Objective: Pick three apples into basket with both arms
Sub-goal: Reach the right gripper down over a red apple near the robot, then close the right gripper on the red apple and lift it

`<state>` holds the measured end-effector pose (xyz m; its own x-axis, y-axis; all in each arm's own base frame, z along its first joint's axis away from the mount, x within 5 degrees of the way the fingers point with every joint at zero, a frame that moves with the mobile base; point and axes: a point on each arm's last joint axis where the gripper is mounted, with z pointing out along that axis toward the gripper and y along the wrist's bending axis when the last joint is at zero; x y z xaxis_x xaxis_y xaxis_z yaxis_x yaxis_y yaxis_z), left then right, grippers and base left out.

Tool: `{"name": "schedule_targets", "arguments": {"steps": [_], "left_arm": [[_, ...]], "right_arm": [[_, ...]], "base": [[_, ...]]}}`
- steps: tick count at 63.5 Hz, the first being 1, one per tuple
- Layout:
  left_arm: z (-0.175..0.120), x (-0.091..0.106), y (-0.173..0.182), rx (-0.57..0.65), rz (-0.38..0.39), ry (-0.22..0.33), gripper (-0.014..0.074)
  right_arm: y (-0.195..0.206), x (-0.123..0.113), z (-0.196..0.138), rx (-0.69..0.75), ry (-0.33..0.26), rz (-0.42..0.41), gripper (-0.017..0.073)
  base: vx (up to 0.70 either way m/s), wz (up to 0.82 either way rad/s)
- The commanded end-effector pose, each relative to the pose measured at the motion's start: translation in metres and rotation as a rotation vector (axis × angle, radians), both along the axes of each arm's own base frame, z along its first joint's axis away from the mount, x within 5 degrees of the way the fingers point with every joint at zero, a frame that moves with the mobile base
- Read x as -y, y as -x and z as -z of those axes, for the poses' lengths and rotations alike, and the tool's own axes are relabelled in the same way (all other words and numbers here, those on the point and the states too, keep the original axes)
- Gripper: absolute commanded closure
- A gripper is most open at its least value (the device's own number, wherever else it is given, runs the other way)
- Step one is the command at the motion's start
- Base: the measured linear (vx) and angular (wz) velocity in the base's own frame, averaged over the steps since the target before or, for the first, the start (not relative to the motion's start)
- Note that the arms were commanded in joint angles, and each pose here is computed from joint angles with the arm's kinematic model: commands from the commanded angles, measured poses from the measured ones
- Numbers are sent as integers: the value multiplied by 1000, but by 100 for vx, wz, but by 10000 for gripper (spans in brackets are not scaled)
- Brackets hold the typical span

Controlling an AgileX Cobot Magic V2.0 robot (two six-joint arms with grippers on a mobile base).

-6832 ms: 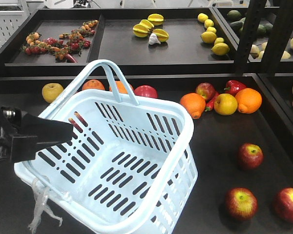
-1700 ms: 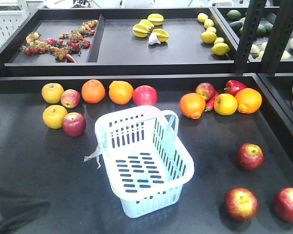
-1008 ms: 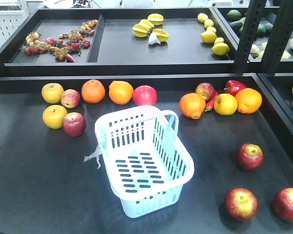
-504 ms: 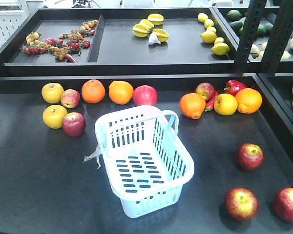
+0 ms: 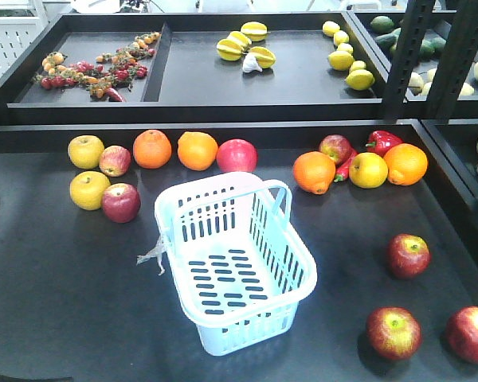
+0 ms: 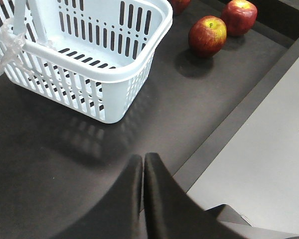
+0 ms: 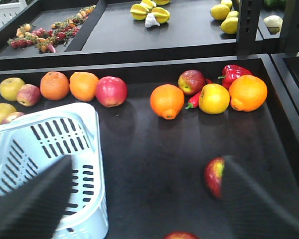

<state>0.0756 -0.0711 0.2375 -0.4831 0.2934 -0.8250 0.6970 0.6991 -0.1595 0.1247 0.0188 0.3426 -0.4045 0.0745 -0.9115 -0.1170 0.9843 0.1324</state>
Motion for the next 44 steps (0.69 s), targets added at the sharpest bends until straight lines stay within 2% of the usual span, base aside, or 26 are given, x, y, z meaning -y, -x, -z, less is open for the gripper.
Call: {"name": "schedule_targets", "arguments": {"steps": [1,12,19,31,44], "left_arm": [[-12,1,-5,34,-41,61,601],[-12,1,-5,34,-41,61,601],[-12,1,-5,34,-41,61,601],[-12,1,-5,34,-41,61,601],[-12,1,-5,35,-42,60,601]], "right_arm": [[-16,-1,-15,14,33,-9,-170],[-57,-8,-13,-282,126,-97,-155],[-84,-13,-1,-437,143,-146,-139],[-130,-18,51,-665,135,-164,-124],[-165,-18,103,-851,170,-145,-115]], "base": [[0,0],[0,0],[0,0],[0,0],[0,0]]}}
